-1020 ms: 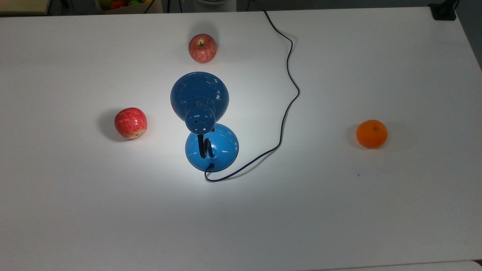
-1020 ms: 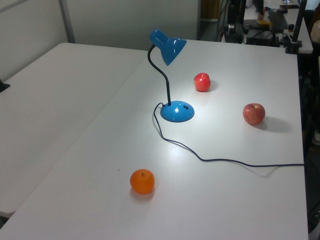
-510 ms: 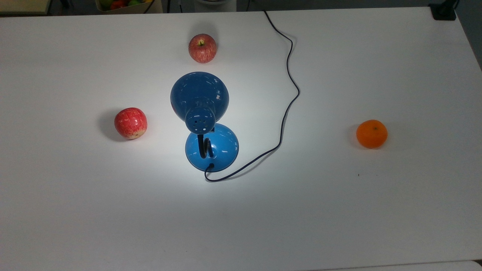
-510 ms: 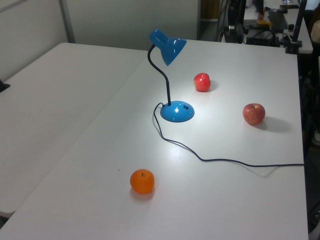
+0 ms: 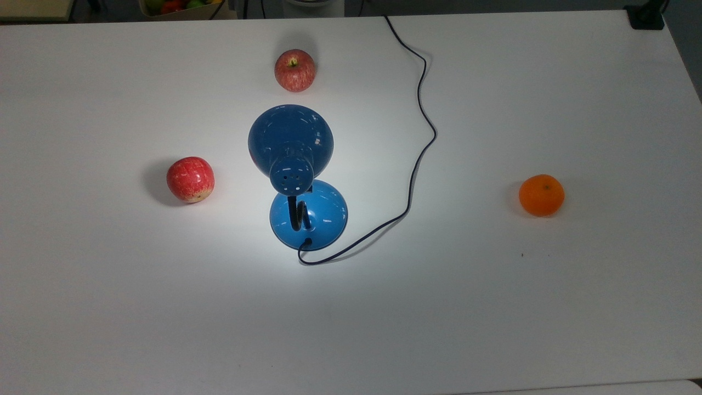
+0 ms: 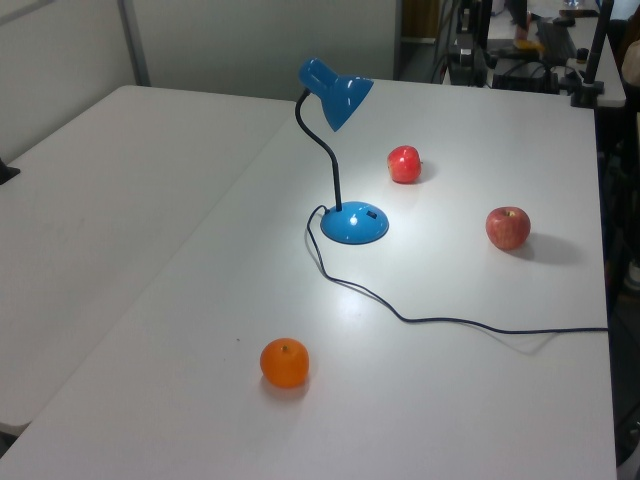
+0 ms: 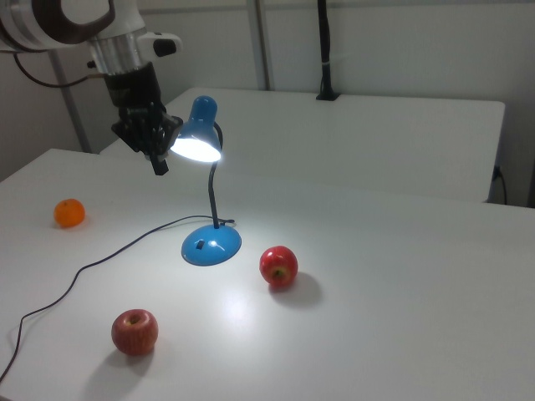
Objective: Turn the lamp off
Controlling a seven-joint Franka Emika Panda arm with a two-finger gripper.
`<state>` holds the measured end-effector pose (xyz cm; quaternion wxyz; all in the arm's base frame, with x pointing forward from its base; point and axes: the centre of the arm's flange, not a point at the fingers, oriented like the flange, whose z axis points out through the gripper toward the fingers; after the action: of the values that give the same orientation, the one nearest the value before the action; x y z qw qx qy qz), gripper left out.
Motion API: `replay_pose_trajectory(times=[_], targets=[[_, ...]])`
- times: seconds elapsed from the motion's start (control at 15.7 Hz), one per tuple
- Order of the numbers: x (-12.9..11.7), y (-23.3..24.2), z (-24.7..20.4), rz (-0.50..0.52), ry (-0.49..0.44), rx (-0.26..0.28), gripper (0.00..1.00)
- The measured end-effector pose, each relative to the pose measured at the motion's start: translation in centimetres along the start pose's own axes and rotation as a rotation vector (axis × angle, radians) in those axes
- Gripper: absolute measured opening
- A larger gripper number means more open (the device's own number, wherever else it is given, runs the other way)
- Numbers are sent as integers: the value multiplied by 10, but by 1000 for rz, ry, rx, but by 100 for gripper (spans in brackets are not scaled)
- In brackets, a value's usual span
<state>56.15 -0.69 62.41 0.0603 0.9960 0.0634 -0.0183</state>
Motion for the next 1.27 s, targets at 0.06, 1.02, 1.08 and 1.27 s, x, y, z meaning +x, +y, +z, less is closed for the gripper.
replay_pose_trajectory(times=[0.06,1.02,1.08,1.27], targets=[[0,0,0,-1,0,0,1],[19,-13,72,-38,16,1,1],[20,-15,79,-41,22,1,1],[27,-19,104,-32,64,0,1]])
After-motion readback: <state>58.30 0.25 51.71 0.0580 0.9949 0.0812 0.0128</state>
